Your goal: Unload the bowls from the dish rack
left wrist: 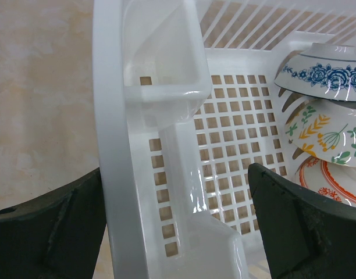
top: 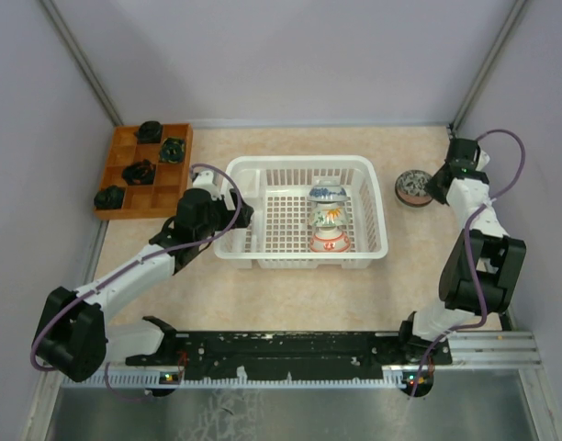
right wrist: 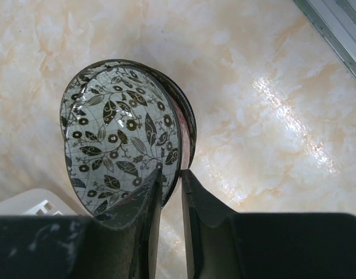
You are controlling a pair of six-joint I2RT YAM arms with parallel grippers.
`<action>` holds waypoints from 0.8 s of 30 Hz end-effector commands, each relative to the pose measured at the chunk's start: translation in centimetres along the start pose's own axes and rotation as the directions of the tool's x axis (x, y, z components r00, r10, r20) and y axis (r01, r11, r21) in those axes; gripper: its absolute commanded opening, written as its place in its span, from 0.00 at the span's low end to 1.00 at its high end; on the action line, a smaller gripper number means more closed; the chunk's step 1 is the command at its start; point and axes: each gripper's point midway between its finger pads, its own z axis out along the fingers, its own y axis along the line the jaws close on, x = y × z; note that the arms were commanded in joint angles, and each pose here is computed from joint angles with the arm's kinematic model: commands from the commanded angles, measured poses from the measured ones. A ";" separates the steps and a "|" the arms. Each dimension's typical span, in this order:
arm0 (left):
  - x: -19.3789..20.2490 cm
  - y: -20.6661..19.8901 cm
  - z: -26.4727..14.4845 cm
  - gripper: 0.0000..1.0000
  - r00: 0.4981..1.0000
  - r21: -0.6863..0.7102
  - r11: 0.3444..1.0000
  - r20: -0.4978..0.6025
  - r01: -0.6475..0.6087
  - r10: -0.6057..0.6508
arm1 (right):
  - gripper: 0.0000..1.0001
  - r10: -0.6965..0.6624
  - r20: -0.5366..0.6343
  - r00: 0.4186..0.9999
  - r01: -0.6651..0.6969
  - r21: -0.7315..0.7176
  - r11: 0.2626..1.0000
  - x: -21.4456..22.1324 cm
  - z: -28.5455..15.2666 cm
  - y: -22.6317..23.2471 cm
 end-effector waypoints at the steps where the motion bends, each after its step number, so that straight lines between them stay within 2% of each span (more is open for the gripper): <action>1: -0.6 -0.7 -0.2 0.99 0.999 0.035 0.999 0.027 0.016 -0.017 | 0.17 0.004 0.041 0.999 -0.001 -0.051 0.999 -1.0 -1.0 0.7; 4: -0.5 -0.6 -0.2 0.99 1.000 0.033 0.999 0.025 0.014 -0.015 | 0.14 -0.001 0.035 0.999 0.003 -0.049 0.999 -0.6 -0.8 0.5; 9: -0.5 -0.6 -0.2 0.99 1.000 0.035 0.999 0.026 0.014 -0.015 | 0.01 -0.004 0.036 0.999 0.005 -0.037 0.999 -0.2 -0.4 0.1; 24: -0.4 -0.5 0.0 0.99 1.000 0.028 1.000 0.021 0.010 -0.011 | 0.00 0.035 0.114 0.993 -0.031 -0.036 0.999 -2.1 -1.0 0.3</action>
